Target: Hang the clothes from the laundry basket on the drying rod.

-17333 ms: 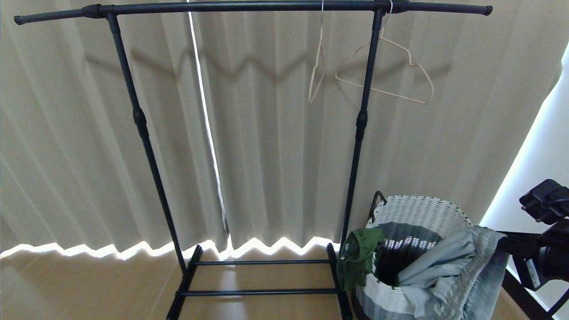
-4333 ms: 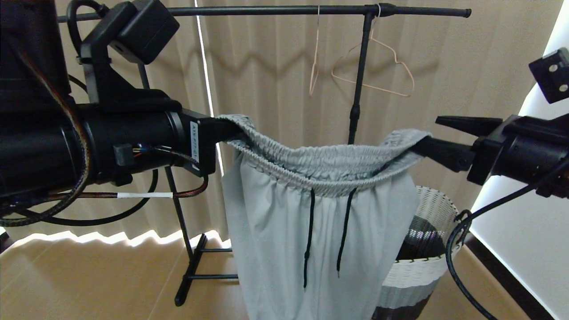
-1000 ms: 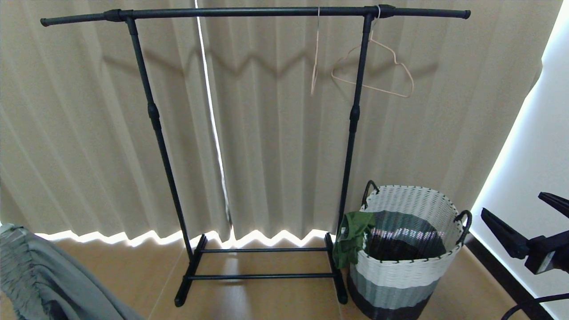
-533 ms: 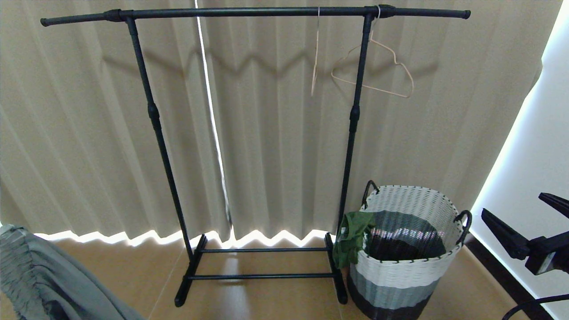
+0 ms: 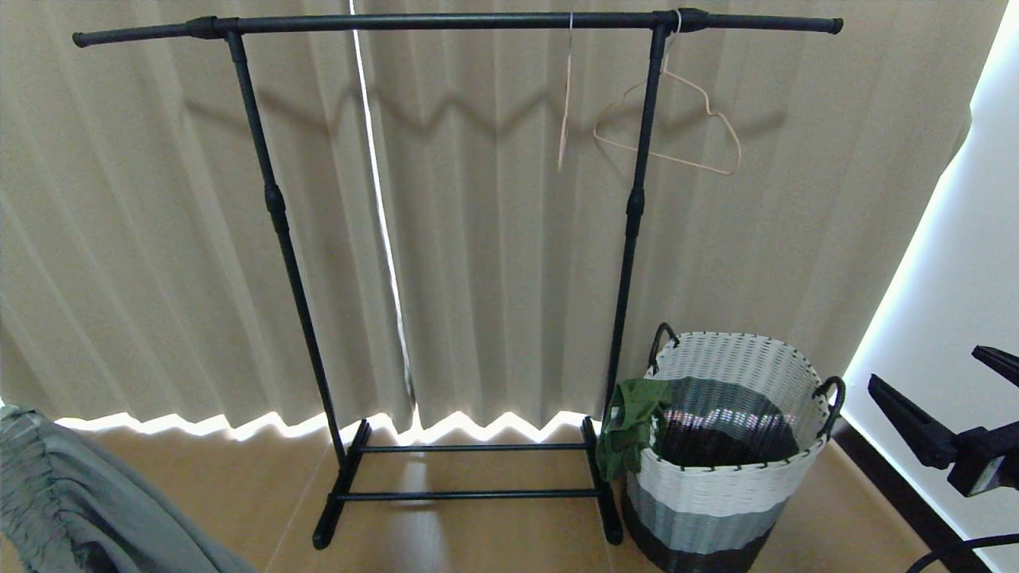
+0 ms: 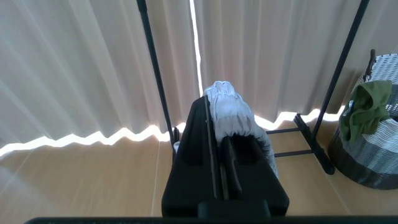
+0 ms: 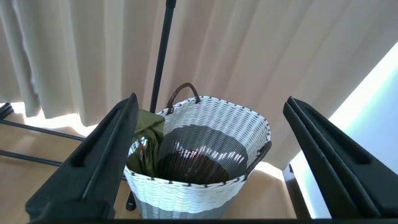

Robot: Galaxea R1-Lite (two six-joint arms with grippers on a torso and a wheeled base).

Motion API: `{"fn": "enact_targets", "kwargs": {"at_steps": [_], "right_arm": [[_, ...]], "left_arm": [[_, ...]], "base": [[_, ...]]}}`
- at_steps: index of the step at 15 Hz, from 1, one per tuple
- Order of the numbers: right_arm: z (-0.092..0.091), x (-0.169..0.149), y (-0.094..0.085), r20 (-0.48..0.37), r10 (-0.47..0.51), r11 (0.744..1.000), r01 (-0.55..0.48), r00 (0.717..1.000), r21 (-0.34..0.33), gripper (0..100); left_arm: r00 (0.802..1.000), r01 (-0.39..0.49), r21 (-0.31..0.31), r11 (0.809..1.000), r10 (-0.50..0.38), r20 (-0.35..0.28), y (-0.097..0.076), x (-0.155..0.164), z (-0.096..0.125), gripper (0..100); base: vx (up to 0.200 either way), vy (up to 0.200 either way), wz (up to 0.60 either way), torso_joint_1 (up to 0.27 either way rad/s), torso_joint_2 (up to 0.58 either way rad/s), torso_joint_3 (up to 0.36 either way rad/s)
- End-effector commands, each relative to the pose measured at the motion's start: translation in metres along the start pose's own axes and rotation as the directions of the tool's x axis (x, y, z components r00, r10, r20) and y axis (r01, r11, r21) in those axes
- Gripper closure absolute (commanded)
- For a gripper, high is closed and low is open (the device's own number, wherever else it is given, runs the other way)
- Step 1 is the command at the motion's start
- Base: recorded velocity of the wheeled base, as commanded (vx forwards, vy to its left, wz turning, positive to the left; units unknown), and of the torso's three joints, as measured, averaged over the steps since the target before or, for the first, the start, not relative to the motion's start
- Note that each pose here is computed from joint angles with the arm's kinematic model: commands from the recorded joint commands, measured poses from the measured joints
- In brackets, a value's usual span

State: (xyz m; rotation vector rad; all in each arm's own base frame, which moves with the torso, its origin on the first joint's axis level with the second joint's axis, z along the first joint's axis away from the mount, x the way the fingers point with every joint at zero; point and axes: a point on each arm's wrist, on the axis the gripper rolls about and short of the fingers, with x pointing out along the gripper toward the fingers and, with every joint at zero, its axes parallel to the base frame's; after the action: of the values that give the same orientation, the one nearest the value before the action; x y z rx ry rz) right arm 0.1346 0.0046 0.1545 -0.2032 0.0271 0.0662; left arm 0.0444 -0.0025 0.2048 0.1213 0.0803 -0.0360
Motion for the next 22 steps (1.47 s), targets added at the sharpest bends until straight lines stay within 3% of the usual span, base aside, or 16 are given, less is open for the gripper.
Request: {"fn": "enact_targets", "kwargs": {"at_steps": [1,7,11,22], "right_arm": [[0.0011,-0.0029,0.0,0.011,-0.001,1.0,0.001,1.0,-0.001,0],[0.0,-0.0026,0.0002,0.003,0.001,1.0,-0.001,1.0,-0.001,0],[-0.0002,-0.0023,0.0002,0.002,0.001,1.0,-0.001,1.0,-0.001,0],[-0.0014,-0.0009,0.0004,-0.007,0.003,1.0,-0.003,1.0,0.0,0]], "left_arm": [[1.0,0.0,0.005,1.0,0.0,-0.005,-0.0001,0.0006,-0.001,100],[1.0,0.0,0.007,1.0,0.0,-0.002,-0.0002,-0.0005,-0.0018,100],[1.0,0.0,0.008,1.0,0.0,-0.002,-0.0002,-0.0005,-0.0018,100],[1.0,0.002,0.018,1.0,-0.002,-0.01,-0.0005,0.0001,-0.0035,100]], "base": [[0.0,0.0,0.0,0.0,0.0,0.0],[0.0,0.0,0.0,0.0,0.0,0.0],[0.0,0.0,0.0,0.058,-0.21,-0.214],[0.0,0.0,0.0,0.186,-0.49,-0.288]]}}
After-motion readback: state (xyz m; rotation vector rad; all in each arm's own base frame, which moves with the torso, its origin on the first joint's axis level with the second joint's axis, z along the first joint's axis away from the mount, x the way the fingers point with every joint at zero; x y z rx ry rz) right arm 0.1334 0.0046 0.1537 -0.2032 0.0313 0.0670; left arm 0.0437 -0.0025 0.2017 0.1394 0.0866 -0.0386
